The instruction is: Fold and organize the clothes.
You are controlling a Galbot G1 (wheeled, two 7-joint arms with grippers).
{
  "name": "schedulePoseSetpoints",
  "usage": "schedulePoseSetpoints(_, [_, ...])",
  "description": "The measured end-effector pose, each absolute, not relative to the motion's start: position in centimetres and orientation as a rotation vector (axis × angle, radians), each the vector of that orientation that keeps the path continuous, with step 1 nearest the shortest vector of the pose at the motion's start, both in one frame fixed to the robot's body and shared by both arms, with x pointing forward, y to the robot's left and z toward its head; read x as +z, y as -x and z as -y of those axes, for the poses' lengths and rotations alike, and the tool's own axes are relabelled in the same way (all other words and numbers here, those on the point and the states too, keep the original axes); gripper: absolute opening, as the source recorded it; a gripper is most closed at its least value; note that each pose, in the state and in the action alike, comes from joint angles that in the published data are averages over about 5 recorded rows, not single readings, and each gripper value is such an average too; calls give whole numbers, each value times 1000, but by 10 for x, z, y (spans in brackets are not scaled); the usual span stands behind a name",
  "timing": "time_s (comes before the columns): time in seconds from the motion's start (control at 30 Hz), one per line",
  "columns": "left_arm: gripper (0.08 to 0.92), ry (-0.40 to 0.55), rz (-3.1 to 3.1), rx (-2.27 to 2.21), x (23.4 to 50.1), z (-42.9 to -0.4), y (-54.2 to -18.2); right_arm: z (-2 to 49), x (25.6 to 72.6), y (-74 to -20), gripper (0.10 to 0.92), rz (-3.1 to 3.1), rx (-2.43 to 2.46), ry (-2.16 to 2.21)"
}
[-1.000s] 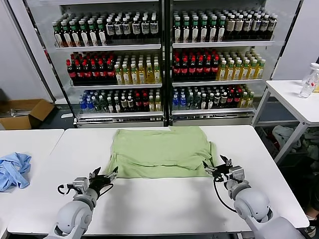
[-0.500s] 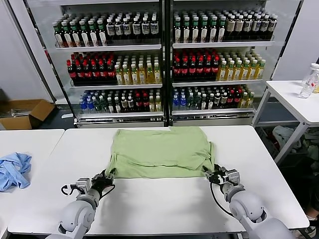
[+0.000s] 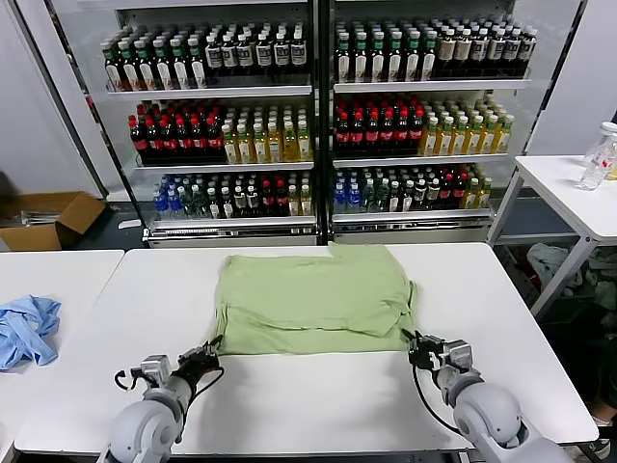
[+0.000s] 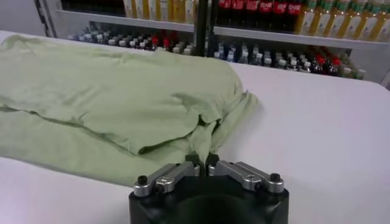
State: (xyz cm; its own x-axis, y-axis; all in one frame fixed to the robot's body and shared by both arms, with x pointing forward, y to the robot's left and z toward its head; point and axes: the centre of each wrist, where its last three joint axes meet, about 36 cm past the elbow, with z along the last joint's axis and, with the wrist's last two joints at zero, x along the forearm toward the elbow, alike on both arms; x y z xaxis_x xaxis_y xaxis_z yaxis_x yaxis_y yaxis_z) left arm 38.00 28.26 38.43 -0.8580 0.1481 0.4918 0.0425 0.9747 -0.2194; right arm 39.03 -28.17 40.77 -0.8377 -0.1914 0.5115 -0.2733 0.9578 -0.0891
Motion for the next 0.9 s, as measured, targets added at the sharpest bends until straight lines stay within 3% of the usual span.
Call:
schedulePoseSetpoints(0.27, [96,117,2595,291,398,-279,-329,282,424,-340,151,2601,248,-369])
schedulePoseSetpoints(0.37, [96,105,2592,279,405,-277,-308,283,428,-324,193,2596,269,-372])
schedulePoseSetpoints(0.5, [103,97,2584,237,414,-273,-283,281,435,-310,308,2594,308,-379])
schedulePoseSetpoints(0.63, [182,79,2597,187,426,-272,-269,280,445,-304,412,2614,339,-384])
schedulePoseSetpoints(0.9, [415,44,2676,139,449,-278,-269,280,464,-324,637,2688,342,-364])
